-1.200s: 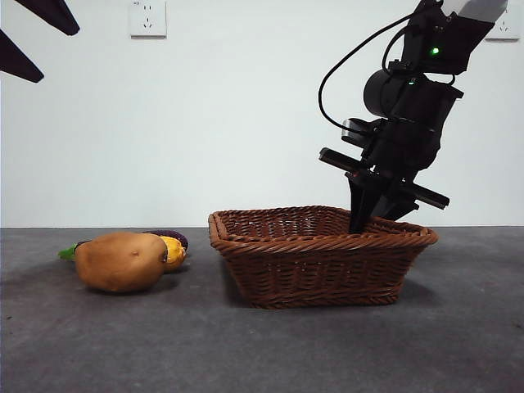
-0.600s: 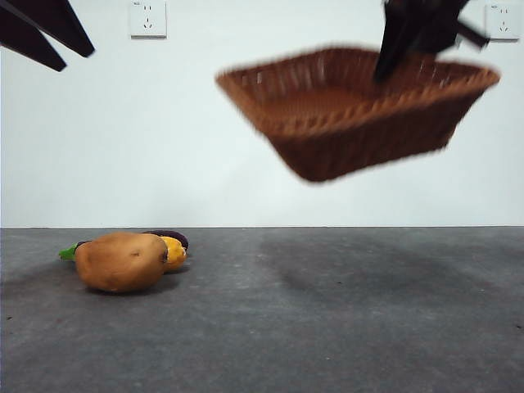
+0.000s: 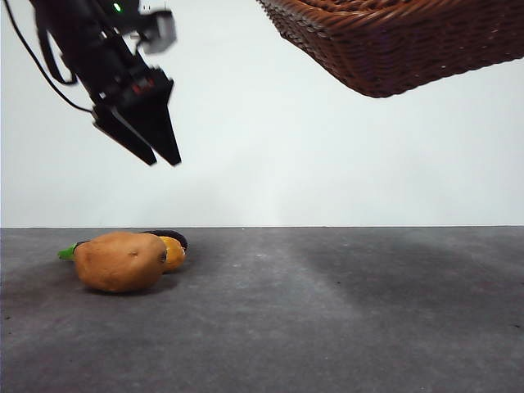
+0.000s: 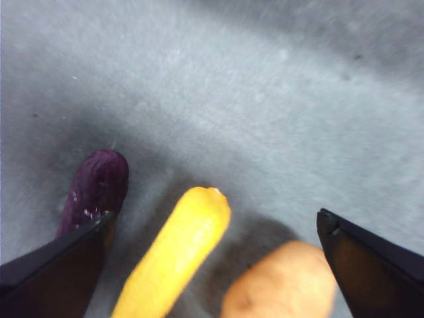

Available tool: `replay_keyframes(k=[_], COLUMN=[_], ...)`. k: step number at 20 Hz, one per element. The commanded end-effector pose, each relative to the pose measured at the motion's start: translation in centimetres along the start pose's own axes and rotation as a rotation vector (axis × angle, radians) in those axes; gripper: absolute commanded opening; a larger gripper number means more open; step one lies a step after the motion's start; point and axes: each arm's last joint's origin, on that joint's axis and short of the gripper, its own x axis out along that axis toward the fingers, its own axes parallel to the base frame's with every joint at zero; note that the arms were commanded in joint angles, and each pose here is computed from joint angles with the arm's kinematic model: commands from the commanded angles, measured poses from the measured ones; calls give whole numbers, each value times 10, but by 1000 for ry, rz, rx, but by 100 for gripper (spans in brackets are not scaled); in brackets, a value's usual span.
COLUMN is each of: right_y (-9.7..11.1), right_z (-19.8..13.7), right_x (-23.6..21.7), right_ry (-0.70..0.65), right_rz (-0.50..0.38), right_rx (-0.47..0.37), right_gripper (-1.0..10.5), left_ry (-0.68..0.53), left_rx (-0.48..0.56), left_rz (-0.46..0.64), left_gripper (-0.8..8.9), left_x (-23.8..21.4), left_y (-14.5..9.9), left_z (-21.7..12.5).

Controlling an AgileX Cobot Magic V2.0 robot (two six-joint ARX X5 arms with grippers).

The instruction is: Help me put the vegetables on the table into the basket

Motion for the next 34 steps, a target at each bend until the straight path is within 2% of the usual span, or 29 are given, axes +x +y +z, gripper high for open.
replay_keyframes(k=[1, 8, 17, 22, 31, 32, 34], right_y=[1, 2, 4, 4, 4, 4, 3], right_z=[0, 0, -1, -1, -1, -1, 0], right_x=[-1, -1, -1, -1, -1, -1, -1], right_ry=[-6, -7, 2, 1, -2, -3, -7], right_rz=[10, 23, 76, 76, 75, 75, 74], right_rx=[-8, -19, -23, -23, -27, -29, -30], right_gripper=[-8, -8, -8, -8, -8, -8, -8], left_ry=[44, 163, 172, 160, 209, 210, 206], left_rx=[28, 79, 111, 117, 101, 101, 102], left_rz=[-3, -2, 11, 18, -30, -31, -28], left_gripper=[660, 660, 660, 655, 654, 621, 458], left_x=[17, 57, 77, 80, 103, 105, 105], left_y=[6, 16, 18, 18, 18, 18, 18], left_z=[1, -11, -12, -10, -20, -21, -21])
